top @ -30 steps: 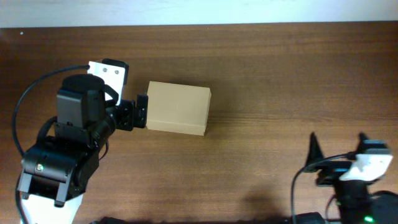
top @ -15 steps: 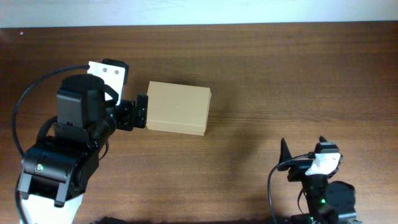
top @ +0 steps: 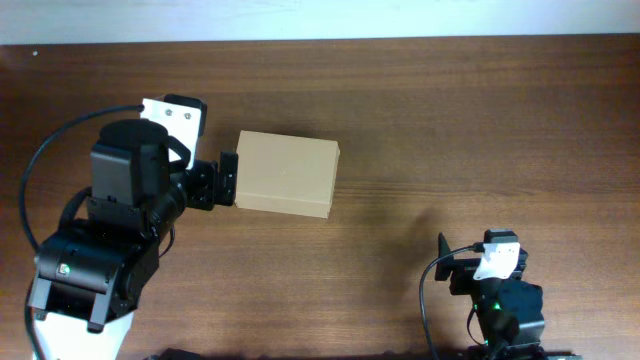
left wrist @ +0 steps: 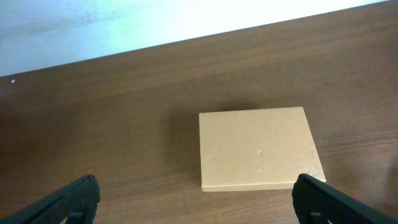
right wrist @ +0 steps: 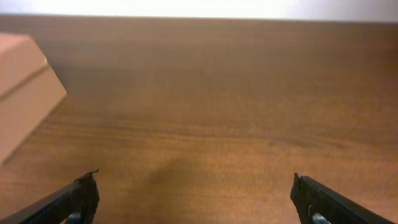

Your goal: Pack container

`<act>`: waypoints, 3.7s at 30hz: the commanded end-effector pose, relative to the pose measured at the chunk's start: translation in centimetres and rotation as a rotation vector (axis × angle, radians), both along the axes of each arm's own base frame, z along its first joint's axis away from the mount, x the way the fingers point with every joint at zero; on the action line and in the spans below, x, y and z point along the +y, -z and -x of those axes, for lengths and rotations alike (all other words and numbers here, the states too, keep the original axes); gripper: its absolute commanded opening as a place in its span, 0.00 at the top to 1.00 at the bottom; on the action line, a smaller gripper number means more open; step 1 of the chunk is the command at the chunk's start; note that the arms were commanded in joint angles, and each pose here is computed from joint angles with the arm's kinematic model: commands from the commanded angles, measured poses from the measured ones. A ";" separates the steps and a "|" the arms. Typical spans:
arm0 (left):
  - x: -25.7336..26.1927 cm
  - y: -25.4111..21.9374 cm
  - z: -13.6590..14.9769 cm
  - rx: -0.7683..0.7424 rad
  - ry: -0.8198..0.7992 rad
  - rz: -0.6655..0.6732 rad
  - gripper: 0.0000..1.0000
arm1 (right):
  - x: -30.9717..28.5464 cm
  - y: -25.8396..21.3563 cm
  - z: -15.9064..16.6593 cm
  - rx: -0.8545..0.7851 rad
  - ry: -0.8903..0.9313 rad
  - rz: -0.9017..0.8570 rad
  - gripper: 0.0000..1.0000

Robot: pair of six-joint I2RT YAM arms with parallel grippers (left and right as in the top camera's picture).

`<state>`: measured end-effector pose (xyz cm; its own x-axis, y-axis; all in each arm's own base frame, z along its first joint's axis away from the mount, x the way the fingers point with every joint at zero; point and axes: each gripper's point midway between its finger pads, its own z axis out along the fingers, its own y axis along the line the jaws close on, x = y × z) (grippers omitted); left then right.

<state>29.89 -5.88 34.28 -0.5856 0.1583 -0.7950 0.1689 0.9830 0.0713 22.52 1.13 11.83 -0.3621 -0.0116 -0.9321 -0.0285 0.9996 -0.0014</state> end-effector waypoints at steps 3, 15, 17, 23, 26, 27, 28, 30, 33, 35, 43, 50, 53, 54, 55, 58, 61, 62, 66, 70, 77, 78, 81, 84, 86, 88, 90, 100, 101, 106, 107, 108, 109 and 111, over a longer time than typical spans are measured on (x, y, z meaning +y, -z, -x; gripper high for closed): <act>0.1 -0.1 0.2 -0.007 0.003 -0.010 0.01 | 0.0 -0.5 -0.1 -0.032 0.004 -0.018 0.01; 0.1 -0.1 0.2 -0.007 0.003 -0.010 0.01 | 0.0 -0.5 -0.1 -0.032 0.004 -0.018 0.01; 0.1 -0.1 0.2 -0.007 0.003 -0.010 0.00 | 0.0 -0.5 -0.1 -0.032 0.004 -0.018 0.01; 0.1 -0.1 0.2 -0.007 0.003 -0.010 0.00 | 0.0 -0.5 -0.1 -0.032 0.004 -0.018 0.01; 0.1 -0.1 0.2 -0.007 0.003 -0.010 0.00 | 0.0 -0.5 -0.1 -0.032 0.004 -0.018 0.01; 0.0 -0.1 0.1 -0.004 0.003 -0.011 0.00 | 0.0 -0.5 -0.1 -0.032 0.004 -0.018 0.01; 0.1 0.0 0.1 -0.004 0.002 -0.011 0.01 | 0.0 -0.5 -0.1 -0.032 0.004 -0.018 0.01; 0.6 -0.6 0.5 -0.022 -0.012 -0.006 0.01 | 0.0 -0.5 -0.1 -0.032 0.004 -0.018 0.01; 2.9 -1.0 2.1 -0.060 -0.078 0.002 0.00 | 0.0 -0.5 -0.1 -0.032 0.004 -0.018 0.01; 4.7 -0.3 3.5 -0.070 -0.136 0.002 0.00 | 0.0 -0.5 -0.1 -0.032 0.004 -0.018 0.01; 9.0 2.3 5.1 -0.389 -0.319 0.001 0.00 | 0.0 -0.5 -0.1 -0.032 0.004 -0.018 0.01; 9.3 5.7 5.0 -0.675 -0.341 0.048 0.01 | 0.0 -0.5 -0.1 -0.032 0.004 -0.018 0.01; 9.3 7.9 5.3 -0.706 -0.340 0.055 0.00 | 0.0 -0.5 -0.1 -0.032 0.004 -0.018 0.01; 9.3 8.6 5.4 -0.707 -0.341 0.055 0.00 | 0.0 -0.5 -0.1 -0.032 0.004 -0.018 0.01; 9.3 9.2 5.4 -0.708 -0.341 0.055 0.00 | 0.0 -0.5 -0.1 -0.032 0.004 -0.018 0.01; 9.3 10.9 5.6 -0.712 -0.342 0.055 0.00 | 0.0 -0.5 -0.1 -0.032 0.004 -0.018 0.01; 9.3 12.5 5.6 -0.698 -0.341 0.052 0.00 | 0.0 -0.5 -0.1 -0.032 0.004 -0.018 0.01; 9.3 12.9 5.6 -0.696 -0.341 0.052 0.00 | 0.0 -0.5 -0.1 -0.032 0.004 -0.018 0.01; 9.2 13.9 5.7 -0.698 -0.337 0.054 0.00 | 0.0 -0.5 -0.1 -0.032 0.004 -0.018 0.01; 8.9 15.2 5.6 -0.689 -0.322 0.057 0.00 | 0.0 -0.5 -0.1 -0.032 0.004 -0.018 0.01; 8.6 18.0 5.5 -0.598 -0.310 0.043 0.00 | 0.0 -0.5 -0.1 -0.032 0.004 -0.018 0.01; 8.6 18.2 5.5 -0.591 -0.310 0.041 0.00 | 0.0 -0.5 -0.1 -0.032 0.004 -0.018 0.01; 8.6 18.2 5.5 -0.590 -0.310 0.041 0.00 | 0.0 -0.5 -0.1 -0.032 0.004 -0.018 0.01; 8.6 18.2 5.5 -0.591 -0.310 0.041 0.00 | 0.0 -0.5 -0.1 -0.032 0.004 -0.018 0.01; 8.6 18.2 5.5 -0.591 -0.310 0.041 0.00 | 0.0 -0.5 -0.1 -0.032 0.004 -0.018 0.01; 8.6 18.2 5.5 -0.591 -0.310 0.041 0.00 | 0.0 -0.5 -0.1 -0.032 0.004 -0.018 0.01; 8.6 18.2 5.5 -0.591 -0.310 0.041 0.00 | 0.0 -0.5 -0.1 -0.032 0.004 -0.018 0.01; 8.6 18.2 5.5 -0.591 -0.310 0.041 0.00 | 0.0 -0.5 -0.1 -0.032 0.004 -0.018 0.01; 8.6 18.2 5.5 -0.591 -0.310 0.041 0.00 | 0.0 -0.5 -0.1 -0.032 0.004 -0.018 0.01; 8.6 18.2 5.5 -0.591 -0.310 0.041 0.00 | 0.0 -0.5 -0.1 -0.032 0.004 -0.018 0.01; 8.6 18.2 5.5 -0.591 -0.310 0.041 0.00 | 0.0 -0.5 -0.1 -0.032 0.004 -0.018 0.01; 8.6 18.2 5.5 -0.591 -0.310 0.041 0.01 | 0.0 -0.5 -0.1 -0.032 0.004 -0.018 0.01; 8.6 18.2 5.5 -0.591 -0.310 0.041 0.00 | 0.0 -0.5 -0.1 -0.032 0.004 -0.018 0.01; 8.6 18.2 5.5 -0.591 -0.310 0.041 0.01 | 0.0 -0.5 -0.1 -0.032 0.004 -0.018 0.01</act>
<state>24.42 2.60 16.17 -0.0660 0.0071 -0.9978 -0.1716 0.9850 0.0184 22.60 1.24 12.38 -0.3364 -0.0082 -0.9417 -0.0340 0.9994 0.0034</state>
